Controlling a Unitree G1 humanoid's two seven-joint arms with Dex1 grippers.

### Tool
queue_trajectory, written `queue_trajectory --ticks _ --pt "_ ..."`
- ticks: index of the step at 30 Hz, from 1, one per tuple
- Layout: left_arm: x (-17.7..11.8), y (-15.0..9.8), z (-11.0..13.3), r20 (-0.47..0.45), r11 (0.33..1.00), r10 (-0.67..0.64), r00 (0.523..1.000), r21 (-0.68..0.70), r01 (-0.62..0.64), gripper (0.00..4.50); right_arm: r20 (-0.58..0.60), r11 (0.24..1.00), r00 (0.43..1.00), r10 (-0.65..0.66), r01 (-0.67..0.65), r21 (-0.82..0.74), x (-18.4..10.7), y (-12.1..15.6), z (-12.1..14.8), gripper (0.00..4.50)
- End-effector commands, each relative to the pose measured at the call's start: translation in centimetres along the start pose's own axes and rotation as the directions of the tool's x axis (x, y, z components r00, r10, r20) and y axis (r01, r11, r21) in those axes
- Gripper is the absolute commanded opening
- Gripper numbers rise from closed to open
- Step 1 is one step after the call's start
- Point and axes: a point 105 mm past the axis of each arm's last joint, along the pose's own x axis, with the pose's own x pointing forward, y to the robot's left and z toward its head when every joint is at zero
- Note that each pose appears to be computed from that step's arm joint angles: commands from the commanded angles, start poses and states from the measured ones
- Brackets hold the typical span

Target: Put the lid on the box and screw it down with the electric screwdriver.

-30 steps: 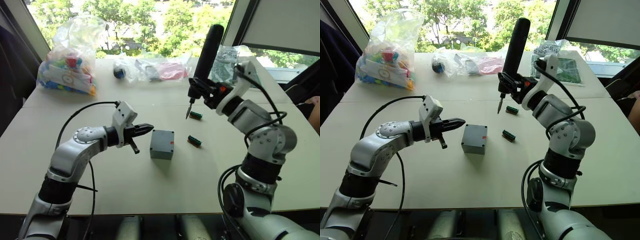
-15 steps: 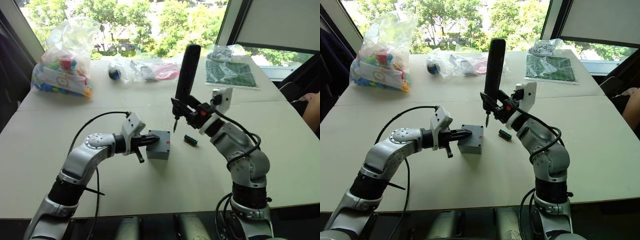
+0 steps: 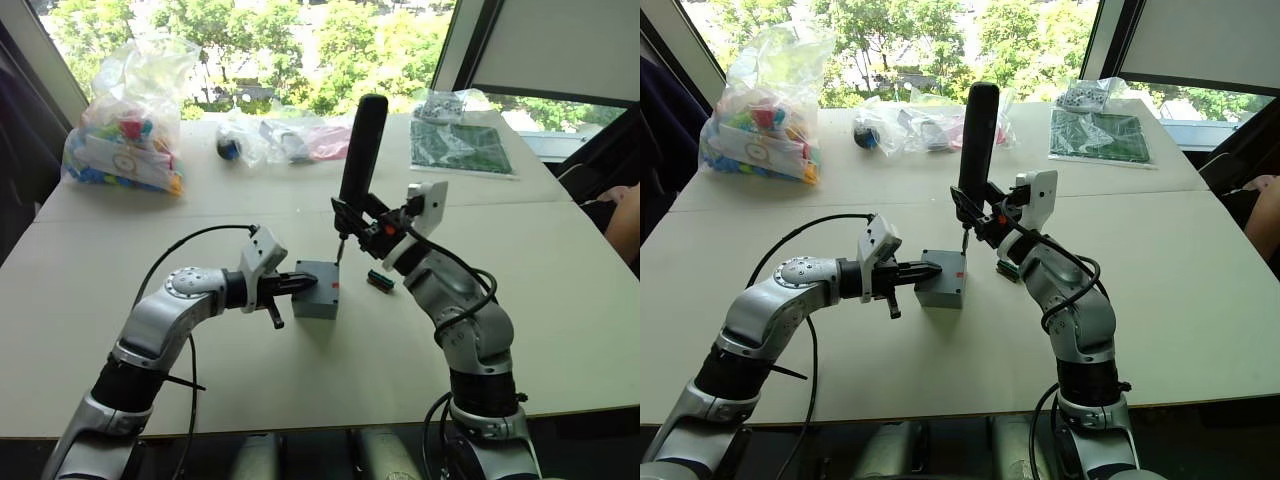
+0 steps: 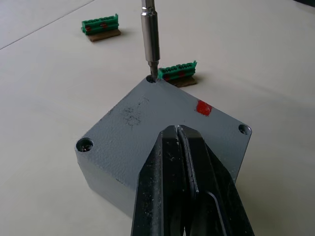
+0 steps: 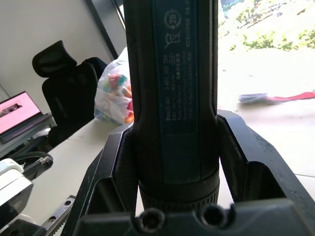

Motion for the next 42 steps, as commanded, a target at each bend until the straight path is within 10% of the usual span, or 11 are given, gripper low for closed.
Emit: queue_trajectory --ticks 1,21,42 --pt "-0.4 0.1 -0.3 -0.010 1.000 0.011 1.000 -0.006 -0.011 0.00 0.080 0.998 0.996 0.036 -0.032 -0.048 0.3 0.8 1.9 1.85" --pt "-0.3 0.1 -0.9 -0.030 1.000 0.015 0.999 -0.006 -0.015 0.00 -0.141 0.989 0.989 -0.032 0.010 -0.148 -1.6 -0.8 -5.1 1.85" --pt "-0.3 0.2 -1.2 -0.041 1.000 0.014 0.999 0.003 -0.014 0.00 -0.172 0.990 0.984 -0.037 0.013 -0.138 -2.2 -0.7 -6.4 1.85"
